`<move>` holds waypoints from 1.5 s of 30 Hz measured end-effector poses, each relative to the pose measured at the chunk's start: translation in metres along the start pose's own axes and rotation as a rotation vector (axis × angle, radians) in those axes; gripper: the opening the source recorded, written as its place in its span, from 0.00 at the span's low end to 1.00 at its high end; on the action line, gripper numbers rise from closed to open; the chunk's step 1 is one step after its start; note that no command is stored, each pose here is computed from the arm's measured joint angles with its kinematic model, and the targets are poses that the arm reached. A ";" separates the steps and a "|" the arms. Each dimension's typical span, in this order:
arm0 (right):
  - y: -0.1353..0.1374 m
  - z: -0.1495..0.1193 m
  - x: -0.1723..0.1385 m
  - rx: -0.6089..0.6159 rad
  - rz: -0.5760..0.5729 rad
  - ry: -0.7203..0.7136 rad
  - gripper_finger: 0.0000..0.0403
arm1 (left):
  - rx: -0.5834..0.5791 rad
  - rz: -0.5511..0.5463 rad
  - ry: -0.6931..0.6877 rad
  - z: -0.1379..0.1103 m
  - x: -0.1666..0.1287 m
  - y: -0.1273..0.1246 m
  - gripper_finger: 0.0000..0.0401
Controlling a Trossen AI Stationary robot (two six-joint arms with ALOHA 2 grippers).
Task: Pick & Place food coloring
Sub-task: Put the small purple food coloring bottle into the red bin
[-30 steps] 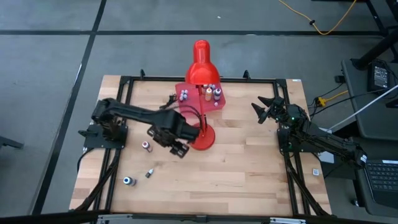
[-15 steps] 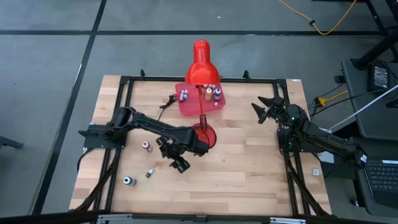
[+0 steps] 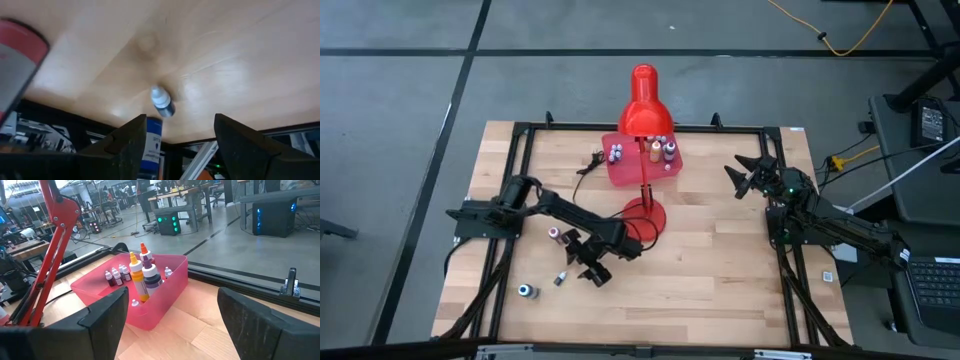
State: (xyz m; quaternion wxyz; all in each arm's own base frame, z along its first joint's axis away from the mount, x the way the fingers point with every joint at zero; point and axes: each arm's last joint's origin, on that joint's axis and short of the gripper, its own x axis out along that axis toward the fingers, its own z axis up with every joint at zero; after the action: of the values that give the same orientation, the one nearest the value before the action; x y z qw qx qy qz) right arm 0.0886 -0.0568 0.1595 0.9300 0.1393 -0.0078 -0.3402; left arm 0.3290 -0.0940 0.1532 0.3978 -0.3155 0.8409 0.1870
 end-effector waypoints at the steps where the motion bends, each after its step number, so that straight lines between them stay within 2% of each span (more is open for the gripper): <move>1: 0.000 0.000 0.000 0.000 0.000 0.000 0.76 | 0.000 -0.001 0.006 0.000 0.004 0.000 0.56; 16: 0.000 0.000 0.000 0.001 0.000 0.000 0.76 | 0.007 -0.020 0.065 0.009 0.044 0.012 0.56; 26: 0.000 0.000 0.000 0.001 0.000 0.000 0.76 | 0.014 -0.029 0.105 0.004 0.063 0.012 0.56; 37: 0.000 0.000 0.000 0.001 0.000 0.000 0.76 | 0.014 -0.055 0.077 0.009 0.062 0.011 0.54; 45: 0.000 0.000 0.000 0.000 0.000 0.000 0.76 | 0.003 -0.029 0.044 0.009 0.061 0.012 0.51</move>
State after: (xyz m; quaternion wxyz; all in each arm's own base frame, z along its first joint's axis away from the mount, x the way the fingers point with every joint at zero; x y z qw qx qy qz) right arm 0.0886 -0.0568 0.1595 0.9300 0.1395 -0.0079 -0.3401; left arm 0.2961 -0.1033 0.1006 0.3822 -0.3310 0.8453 0.1729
